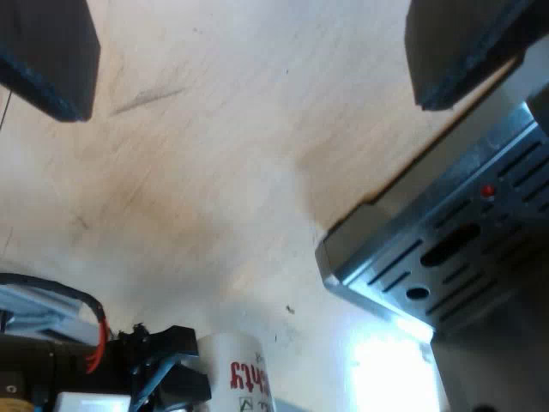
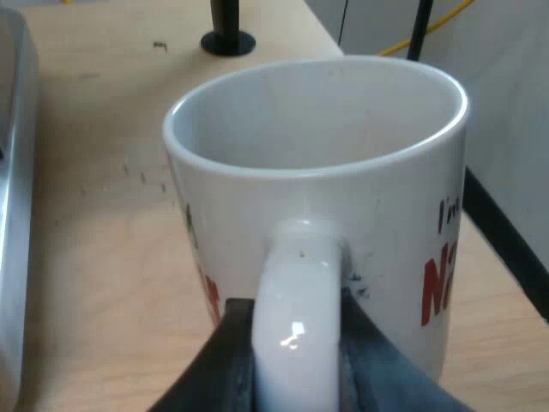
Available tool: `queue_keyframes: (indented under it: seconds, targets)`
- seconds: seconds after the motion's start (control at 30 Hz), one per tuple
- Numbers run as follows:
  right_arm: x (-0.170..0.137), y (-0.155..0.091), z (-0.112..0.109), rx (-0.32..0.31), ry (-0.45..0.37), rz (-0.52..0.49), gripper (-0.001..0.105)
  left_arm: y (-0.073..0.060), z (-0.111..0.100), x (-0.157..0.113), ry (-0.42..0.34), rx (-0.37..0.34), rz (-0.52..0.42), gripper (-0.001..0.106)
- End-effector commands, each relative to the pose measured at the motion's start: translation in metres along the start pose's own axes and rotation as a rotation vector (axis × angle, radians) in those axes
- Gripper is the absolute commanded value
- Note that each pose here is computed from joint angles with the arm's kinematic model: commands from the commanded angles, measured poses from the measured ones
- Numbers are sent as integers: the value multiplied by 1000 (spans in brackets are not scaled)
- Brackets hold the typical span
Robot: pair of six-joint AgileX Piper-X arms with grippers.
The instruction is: Remove mug from coffee machine
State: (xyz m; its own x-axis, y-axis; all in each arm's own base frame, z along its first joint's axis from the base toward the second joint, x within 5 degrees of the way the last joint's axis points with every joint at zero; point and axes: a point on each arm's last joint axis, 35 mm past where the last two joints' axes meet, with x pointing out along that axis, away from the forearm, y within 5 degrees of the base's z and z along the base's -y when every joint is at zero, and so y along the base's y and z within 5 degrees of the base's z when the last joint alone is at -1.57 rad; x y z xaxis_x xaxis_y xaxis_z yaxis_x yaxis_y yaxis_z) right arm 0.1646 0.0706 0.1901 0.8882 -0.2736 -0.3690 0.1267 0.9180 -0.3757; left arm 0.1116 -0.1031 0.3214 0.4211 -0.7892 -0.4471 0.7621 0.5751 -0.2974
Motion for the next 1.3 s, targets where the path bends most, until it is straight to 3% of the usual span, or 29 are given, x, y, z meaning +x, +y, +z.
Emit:
queue_keyframes:
  seconds: [0.03,0.1,0.3,0.5,0.67,1.0,1.3]
  targets:
    - [1,-1,4,-8,-80,70,0,1,1,4,0,-8,0,79]
    - [3,-2,-1,-32,-101,103,0,1,1,5,5,-10,0,79]
    - [9,-11,-14,30,-164,112,0,2,1,7,10,-12,1,79]
    - [20,-11,-19,-49,-203,222,0,2,3,7,-6,-6,-1,79]
    - [30,-5,-19,-53,-230,223,0,2,3,7,-12,-4,-2,79]
    - [49,10,-30,-47,-242,220,0,2,3,7,-10,-4,-2,79]
    - [57,17,-42,-70,-196,228,0,4,2,9,-4,-8,25,79]
